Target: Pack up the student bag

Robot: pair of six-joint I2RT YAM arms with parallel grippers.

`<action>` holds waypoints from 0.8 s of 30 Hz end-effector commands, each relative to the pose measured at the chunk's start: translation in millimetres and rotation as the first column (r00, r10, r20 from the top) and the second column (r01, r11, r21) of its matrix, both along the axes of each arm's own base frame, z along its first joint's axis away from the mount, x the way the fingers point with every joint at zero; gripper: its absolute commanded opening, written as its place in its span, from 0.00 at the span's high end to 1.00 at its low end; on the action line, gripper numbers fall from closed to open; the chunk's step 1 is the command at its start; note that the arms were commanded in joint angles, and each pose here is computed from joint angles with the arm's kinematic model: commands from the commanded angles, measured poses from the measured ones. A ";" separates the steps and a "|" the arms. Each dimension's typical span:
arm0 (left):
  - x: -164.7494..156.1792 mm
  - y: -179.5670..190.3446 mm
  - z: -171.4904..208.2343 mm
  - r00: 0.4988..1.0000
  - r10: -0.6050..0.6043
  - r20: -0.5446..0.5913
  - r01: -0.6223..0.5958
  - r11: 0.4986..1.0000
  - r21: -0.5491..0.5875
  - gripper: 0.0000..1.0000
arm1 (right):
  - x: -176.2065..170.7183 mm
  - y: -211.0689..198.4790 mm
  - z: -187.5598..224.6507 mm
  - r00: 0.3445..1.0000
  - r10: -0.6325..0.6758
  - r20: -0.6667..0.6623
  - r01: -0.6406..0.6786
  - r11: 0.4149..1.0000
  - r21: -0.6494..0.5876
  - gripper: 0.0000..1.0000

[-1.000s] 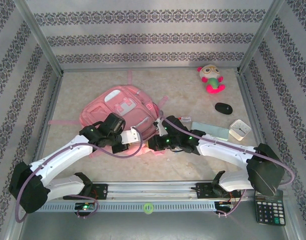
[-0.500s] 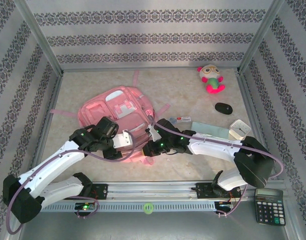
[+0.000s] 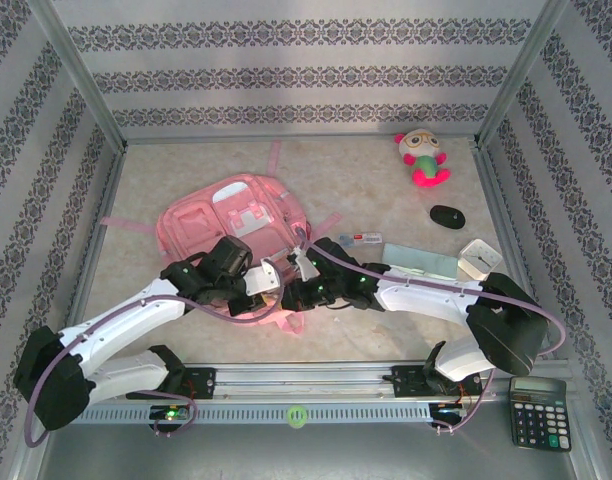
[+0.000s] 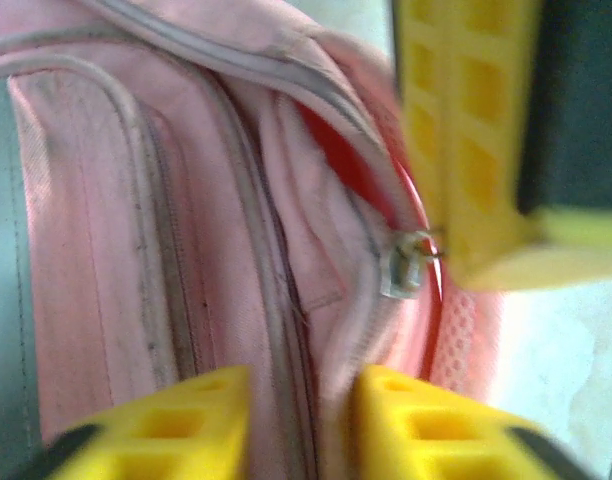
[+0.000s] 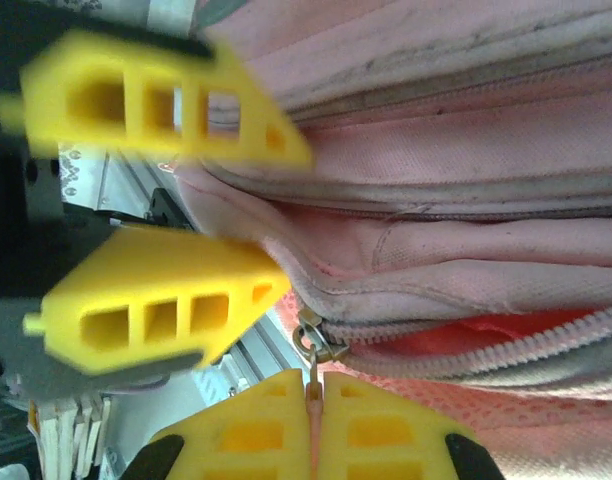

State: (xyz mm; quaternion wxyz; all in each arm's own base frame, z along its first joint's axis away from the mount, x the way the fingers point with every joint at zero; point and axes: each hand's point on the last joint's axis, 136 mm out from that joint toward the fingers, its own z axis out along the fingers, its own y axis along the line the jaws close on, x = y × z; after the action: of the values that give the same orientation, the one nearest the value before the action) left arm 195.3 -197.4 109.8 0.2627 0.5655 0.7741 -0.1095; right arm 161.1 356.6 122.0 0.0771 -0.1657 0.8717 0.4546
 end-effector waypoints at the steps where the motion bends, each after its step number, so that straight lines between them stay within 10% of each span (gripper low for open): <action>1: -2.9 28.2 -7.5 0.997 -0.037 0.064 0.027 0.988 0.150 0.91 | 3.6 -5.5 23.3 1.000 0.010 0.028 -0.012 0.997 0.082 1.00; 12: -39.1 108.4 -2.7 0.997 -0.079 0.010 0.064 0.873 0.484 0.93 | 9.2 -32.4 -11.7 0.999 -0.009 0.036 0.010 0.999 -0.039 1.00; 17: -29.6 43.0 25.2 0.999 -0.028 0.019 0.025 0.990 0.138 0.41 | 0.0 -6.2 -1.6 0.998 0.050 0.046 -0.050 0.999 0.008 1.00; 24: -2.0 3.9 23.8 0.996 0.043 0.077 -0.037 0.997 -0.067 0.26 | 3.0 -19.7 -3.9 0.998 0.001 0.061 0.000 1.000 -0.005 1.00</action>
State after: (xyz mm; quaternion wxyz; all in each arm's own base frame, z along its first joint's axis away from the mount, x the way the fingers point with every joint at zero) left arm 185.3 -174.6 131.3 0.2833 0.5658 0.7711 -0.0711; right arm 163.2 340.5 108.8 0.0876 -0.1823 0.8740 0.4419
